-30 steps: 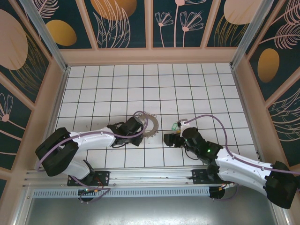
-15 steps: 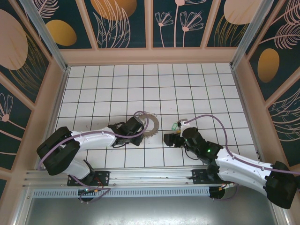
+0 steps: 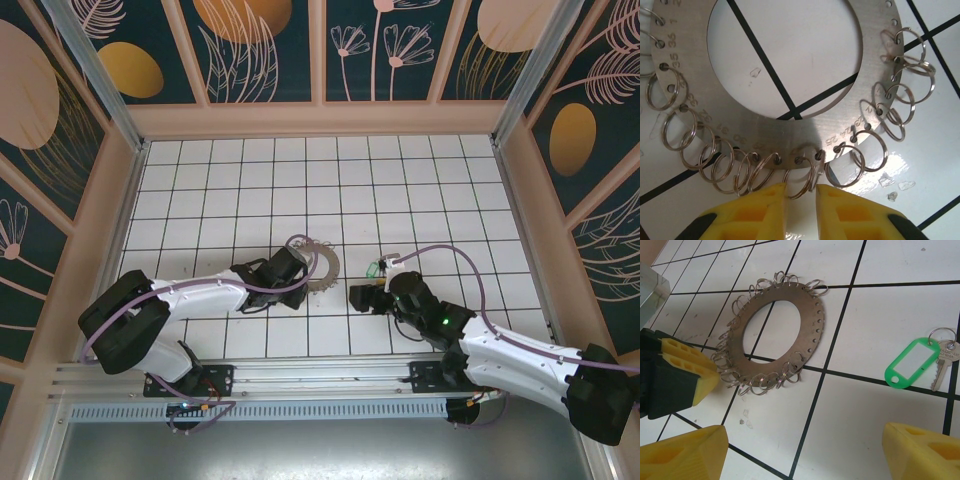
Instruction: Put the keys on the keyring
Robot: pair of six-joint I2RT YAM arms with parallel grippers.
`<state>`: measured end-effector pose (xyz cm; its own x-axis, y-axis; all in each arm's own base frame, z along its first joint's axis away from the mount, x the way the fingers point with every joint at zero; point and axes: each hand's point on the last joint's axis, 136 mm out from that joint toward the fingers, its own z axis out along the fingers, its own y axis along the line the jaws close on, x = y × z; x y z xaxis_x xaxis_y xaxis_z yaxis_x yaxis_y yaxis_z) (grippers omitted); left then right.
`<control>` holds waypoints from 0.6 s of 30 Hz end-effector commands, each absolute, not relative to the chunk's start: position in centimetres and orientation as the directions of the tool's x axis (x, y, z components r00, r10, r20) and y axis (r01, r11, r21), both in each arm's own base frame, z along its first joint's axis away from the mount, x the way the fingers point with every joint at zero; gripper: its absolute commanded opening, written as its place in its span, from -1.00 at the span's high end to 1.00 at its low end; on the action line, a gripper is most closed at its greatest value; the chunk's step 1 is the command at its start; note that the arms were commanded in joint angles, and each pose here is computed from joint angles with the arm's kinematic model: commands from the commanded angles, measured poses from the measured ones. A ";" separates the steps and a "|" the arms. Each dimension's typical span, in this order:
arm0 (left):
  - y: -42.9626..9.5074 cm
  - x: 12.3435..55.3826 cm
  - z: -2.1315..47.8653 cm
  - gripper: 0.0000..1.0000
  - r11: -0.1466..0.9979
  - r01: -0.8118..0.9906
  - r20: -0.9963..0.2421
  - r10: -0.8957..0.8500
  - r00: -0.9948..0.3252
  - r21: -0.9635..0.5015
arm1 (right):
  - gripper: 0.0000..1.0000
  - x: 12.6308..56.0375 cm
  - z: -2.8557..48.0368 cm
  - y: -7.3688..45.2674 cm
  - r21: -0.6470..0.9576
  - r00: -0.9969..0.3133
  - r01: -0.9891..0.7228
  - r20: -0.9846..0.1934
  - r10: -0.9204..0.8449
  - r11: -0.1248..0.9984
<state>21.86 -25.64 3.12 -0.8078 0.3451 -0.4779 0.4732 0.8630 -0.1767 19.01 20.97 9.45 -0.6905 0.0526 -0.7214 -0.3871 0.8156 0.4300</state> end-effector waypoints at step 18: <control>-26.9 22.8 4.1 0.54 0.845 0.507 -0.520 0.359 -0.775 -0.171 | -0.63 19.4 9.8 20.5 0.440 -0.673 -0.370 -0.734 0.090 0.818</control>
